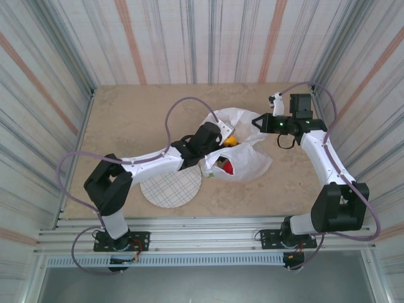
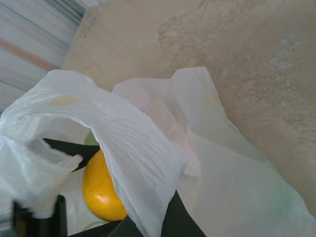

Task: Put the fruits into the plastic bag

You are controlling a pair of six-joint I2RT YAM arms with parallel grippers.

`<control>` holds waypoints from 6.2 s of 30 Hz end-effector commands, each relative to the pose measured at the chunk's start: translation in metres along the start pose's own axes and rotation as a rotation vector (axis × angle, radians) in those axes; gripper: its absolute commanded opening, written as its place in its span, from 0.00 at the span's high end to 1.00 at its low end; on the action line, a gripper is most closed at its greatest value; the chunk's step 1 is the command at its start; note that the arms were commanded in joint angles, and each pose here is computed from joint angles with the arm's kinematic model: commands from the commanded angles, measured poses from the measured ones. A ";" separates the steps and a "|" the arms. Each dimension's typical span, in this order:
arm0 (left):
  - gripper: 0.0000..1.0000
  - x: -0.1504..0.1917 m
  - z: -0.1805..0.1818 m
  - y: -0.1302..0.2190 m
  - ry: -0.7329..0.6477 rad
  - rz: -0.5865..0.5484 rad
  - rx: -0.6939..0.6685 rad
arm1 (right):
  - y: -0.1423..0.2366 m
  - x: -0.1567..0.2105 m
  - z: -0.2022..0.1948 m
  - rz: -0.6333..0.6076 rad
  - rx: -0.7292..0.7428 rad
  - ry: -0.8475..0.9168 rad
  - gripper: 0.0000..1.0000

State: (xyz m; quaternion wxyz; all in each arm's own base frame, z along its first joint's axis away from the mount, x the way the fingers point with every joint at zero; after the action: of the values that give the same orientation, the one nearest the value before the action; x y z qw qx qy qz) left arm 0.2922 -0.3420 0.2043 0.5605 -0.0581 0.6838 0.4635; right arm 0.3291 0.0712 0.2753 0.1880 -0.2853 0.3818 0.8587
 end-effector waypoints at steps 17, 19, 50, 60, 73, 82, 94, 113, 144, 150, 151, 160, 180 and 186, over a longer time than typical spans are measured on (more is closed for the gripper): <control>0.15 0.008 0.002 -0.005 0.011 0.030 -0.039 | 0.011 -0.020 0.025 -0.119 -0.063 -0.003 1.00; 0.13 0.006 0.003 0.000 0.016 0.020 -0.041 | 0.010 -0.019 0.025 -0.115 -0.064 -0.003 1.00; 0.10 0.028 0.018 0.100 0.114 -0.136 0.091 | 0.004 -0.012 0.009 -0.090 -0.050 -0.029 1.00; 0.10 0.050 0.055 0.146 0.255 -0.220 0.053 | -0.001 -0.012 0.006 -0.080 -0.054 -0.039 1.00; 0.13 0.087 0.068 0.119 0.653 -0.015 0.080 | -0.004 -0.011 0.004 -0.073 -0.060 -0.047 1.00; 0.27 0.098 0.053 0.096 0.706 0.028 0.153 | -0.003 -0.007 0.003 -0.073 -0.051 -0.047 1.00; 0.59 0.108 0.044 0.082 0.694 0.032 0.162 | -0.003 -0.004 0.003 -0.072 -0.052 -0.051 1.00; 1.00 0.031 0.046 0.117 0.647 -0.190 0.242 | 0.007 -0.008 0.005 -0.096 -0.039 -0.040 1.00; 0.99 -0.060 0.059 0.084 0.577 -0.169 0.273 | 0.042 -0.007 0.015 -0.216 0.083 0.018 1.00; 0.83 -0.044 0.070 0.059 0.627 -0.105 0.263 | 0.031 -0.008 0.005 -0.192 0.095 -0.003 0.91; 0.80 -0.044 0.071 0.058 0.626 -0.106 0.260 | 0.031 -0.010 0.004 -0.193 0.096 -0.003 0.89; 0.48 -0.049 0.081 0.085 0.551 -0.163 0.162 | 0.046 -0.027 0.020 -0.241 0.085 0.024 0.59; 0.14 -0.013 0.116 0.185 0.419 -0.372 -0.225 | 0.121 -0.036 0.053 -0.466 0.196 0.145 0.13; 0.04 0.036 0.135 0.208 0.434 -0.353 -0.486 | 0.123 -0.007 0.039 -0.486 0.305 0.118 0.08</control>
State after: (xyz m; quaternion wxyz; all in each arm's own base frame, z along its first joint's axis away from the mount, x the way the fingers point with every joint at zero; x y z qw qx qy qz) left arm 0.2547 -0.1421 0.3066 0.4557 -0.3536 0.6932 0.4321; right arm 0.2608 0.0299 0.3838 0.3905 -0.4025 0.4051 0.7221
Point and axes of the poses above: each hand's point on the last joint's axis, 136 mm out from that joint toward the fingers, its own y axis back along the fingers, its own z axis along the line the jaws close on, x = y × z, the point moved 8 cm from there along y, back along the fingers
